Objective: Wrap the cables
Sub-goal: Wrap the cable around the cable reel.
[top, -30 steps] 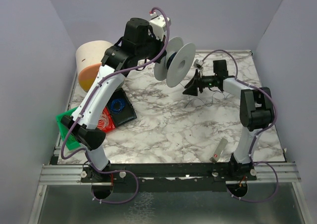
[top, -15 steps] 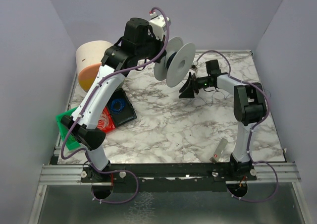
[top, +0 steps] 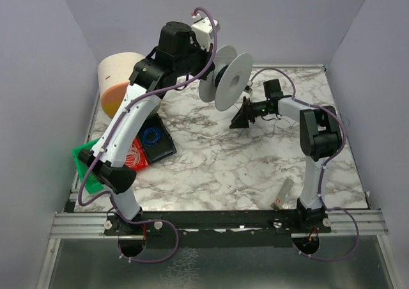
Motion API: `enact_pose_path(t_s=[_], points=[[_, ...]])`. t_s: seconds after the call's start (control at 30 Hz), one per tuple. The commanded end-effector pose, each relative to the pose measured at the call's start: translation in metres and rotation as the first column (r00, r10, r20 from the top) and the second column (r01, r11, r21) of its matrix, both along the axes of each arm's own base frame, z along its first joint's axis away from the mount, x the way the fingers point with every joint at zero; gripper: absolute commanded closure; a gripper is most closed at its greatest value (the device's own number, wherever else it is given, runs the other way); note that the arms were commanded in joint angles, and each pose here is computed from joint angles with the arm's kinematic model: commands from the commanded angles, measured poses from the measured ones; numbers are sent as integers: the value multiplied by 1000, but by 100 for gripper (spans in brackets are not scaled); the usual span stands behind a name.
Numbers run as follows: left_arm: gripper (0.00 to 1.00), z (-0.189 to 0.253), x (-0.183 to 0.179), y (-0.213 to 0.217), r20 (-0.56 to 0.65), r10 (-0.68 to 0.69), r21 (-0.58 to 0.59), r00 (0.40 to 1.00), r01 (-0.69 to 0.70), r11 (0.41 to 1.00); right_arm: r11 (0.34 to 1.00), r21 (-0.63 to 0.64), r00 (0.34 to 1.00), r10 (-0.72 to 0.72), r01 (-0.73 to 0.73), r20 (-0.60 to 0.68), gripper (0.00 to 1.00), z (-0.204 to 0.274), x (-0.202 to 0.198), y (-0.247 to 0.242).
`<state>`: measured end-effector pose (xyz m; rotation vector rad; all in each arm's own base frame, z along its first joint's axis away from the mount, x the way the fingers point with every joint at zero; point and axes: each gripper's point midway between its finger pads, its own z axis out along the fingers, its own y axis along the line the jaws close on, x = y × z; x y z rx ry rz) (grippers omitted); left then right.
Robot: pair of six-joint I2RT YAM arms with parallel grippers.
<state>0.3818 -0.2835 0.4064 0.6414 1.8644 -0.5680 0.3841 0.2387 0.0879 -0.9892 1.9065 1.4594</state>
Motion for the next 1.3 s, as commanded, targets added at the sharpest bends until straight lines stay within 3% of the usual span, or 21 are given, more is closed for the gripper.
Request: enact_pose_path(t_s=[0.0,0.17,0.23,0.27,0.33,0.37,0.57,0.67,0.8,0.97,1.13,1.2,1.27], points=[[100,44,-5,-2,90,-9,-93,996,17,996,999,-28,998,-34,33,-49,31,-16,3,7],[100,44,-5,-2,88,-8,-93,996,16,996,992,-82,994,-99,95,-49,39,-28,12,9],[100,42,-5,-2,84,-10,-91,996,17,996,989,-87,991,-123,118,-47,49,-29,16,9],[100,41,-5,-2,83,-11,-90,997,18,996,986,-91,988,-146,141,-50,58,-29,19,9],[100,40,-6,-2,80,-11,-89,997,18,996,978,-99,981,-188,183,-41,93,-26,27,8],[100,40,-6,-1,79,-11,-87,997,18,996,969,-113,974,-224,219,-38,98,-24,33,5],[100,29,-15,8,74,-18,-47,997,22,999,827,-145,827,-557,543,-79,100,-10,90,-58],[100,18,-22,13,65,-43,-4,997,43,999,791,-121,791,-609,600,-59,99,11,102,-91],[100,-3,-21,19,47,-30,58,998,27,998,887,-70,887,-460,457,-41,99,54,84,-86],[100,-11,4,37,80,117,109,990,-125,986,975,2,975,-223,223,-22,99,107,42,-74],[100,-21,9,34,75,113,141,991,-123,982,990,134,998,-44,49,-39,100,169,-3,-66],[100,-26,13,34,87,134,170,987,-148,974,983,178,992,-27,49,-124,100,190,-15,-64],[100,-30,16,33,105,158,204,982,-177,963,979,200,993,-22,44,-113,99,205,-21,-62]])
